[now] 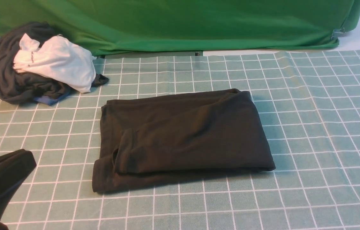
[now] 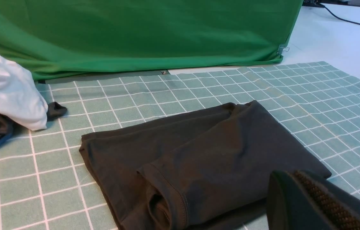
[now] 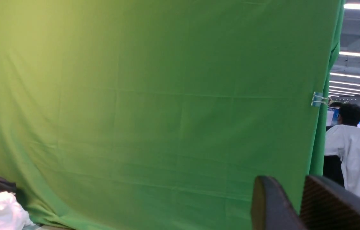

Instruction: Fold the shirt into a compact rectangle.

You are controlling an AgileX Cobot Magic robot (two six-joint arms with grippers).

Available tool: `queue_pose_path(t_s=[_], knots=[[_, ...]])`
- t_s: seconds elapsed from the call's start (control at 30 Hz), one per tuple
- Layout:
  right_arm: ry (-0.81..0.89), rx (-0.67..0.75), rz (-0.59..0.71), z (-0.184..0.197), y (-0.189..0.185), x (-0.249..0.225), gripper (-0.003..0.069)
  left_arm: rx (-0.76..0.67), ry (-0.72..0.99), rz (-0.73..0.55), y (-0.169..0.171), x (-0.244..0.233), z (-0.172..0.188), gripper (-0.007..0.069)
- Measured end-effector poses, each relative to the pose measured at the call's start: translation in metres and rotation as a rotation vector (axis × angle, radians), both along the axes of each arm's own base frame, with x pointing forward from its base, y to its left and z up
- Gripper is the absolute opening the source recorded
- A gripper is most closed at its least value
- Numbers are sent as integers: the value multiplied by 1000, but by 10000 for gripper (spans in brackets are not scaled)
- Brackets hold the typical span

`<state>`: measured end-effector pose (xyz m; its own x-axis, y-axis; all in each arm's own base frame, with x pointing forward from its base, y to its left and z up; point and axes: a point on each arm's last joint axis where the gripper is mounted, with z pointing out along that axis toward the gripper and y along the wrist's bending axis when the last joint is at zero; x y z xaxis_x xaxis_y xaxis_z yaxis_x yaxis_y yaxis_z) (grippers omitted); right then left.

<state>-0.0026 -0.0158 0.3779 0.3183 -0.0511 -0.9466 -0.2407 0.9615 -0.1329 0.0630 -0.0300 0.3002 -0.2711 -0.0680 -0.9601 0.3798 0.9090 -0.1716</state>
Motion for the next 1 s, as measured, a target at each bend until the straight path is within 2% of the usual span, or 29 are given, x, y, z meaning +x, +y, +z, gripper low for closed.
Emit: queue_pose_path(t_s=[0.53, 0.73, 0.93, 1.0], knots=[[0, 0, -1, 0, 0, 0, 205, -16, 8, -5, -1, 0, 0, 15], [0, 1, -1, 0, 0, 0, 217, 44, -77, 6, 1, 2, 2, 15], [-1, 1, 0, 0, 0, 0, 234, 65, -280, 211, 15, 6, -22, 15], [-2, 1, 0, 0, 0, 0, 237, 53, -326, 314, 23, 2, -42, 15]])
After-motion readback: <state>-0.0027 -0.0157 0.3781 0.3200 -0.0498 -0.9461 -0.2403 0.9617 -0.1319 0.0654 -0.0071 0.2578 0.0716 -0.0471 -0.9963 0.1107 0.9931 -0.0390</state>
